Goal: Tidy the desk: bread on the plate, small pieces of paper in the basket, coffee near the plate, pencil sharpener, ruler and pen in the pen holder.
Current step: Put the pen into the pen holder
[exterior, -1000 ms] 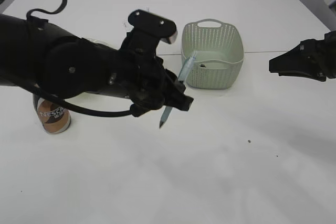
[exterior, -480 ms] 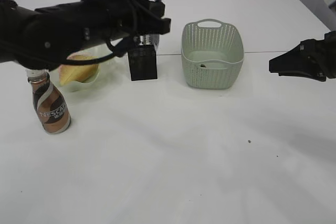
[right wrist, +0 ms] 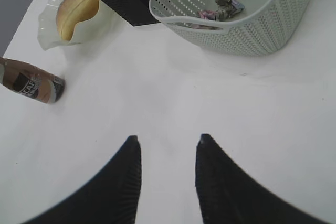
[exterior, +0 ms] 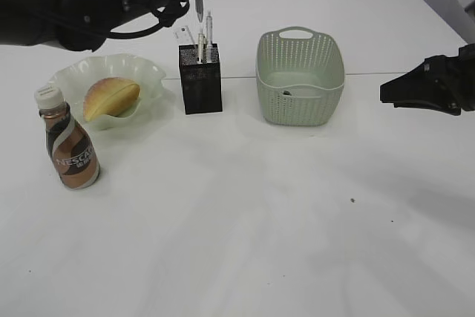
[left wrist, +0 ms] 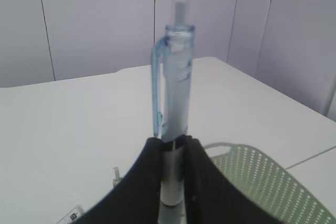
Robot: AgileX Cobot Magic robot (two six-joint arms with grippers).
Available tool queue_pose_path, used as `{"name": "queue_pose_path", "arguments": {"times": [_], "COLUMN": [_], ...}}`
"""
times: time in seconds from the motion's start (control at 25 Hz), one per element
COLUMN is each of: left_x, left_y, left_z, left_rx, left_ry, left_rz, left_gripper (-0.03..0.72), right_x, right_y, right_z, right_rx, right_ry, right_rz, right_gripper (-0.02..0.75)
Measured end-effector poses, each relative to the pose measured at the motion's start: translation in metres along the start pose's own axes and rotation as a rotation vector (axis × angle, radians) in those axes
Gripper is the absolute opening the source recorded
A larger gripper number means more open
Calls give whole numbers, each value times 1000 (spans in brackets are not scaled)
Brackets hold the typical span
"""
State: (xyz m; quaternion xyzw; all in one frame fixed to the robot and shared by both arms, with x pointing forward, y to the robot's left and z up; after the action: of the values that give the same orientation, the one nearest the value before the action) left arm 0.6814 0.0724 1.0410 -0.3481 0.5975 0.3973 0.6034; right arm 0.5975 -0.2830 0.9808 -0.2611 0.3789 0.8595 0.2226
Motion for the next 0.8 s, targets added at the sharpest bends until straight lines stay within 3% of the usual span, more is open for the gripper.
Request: {"name": "queue_pose_path", "arguments": {"times": [0.4,0.8], "left_x": [37,71], "left_y": [-41,-62], "left_z": [29,29], "left_rx": [-57,-57], "left_ry": [5,6], "left_rz": [42,85], "left_gripper": [64,65], "right_x": [0,0], "right_y": [0,0], "right_z": [0,-1], "right_rx": [4,8], "right_ry": [0,0], "right_rz": [-2,-3], "right_gripper": [259,260]}}
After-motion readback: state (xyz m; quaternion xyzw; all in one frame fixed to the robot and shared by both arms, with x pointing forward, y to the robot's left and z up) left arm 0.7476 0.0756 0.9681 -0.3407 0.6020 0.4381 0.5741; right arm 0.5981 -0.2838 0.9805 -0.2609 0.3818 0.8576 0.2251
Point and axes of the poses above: a point on each arm's last joint axis where the gripper is mounted, y pointing back along that axis away from the gripper, z along the wrist's bending axis when the last joint is at zero, x = y × z, the point moved 4 cm from there along -y, pointing out along that axis toward the gripper, and after that the axes turned 7 degrees about -y, right-handed, at the moved point
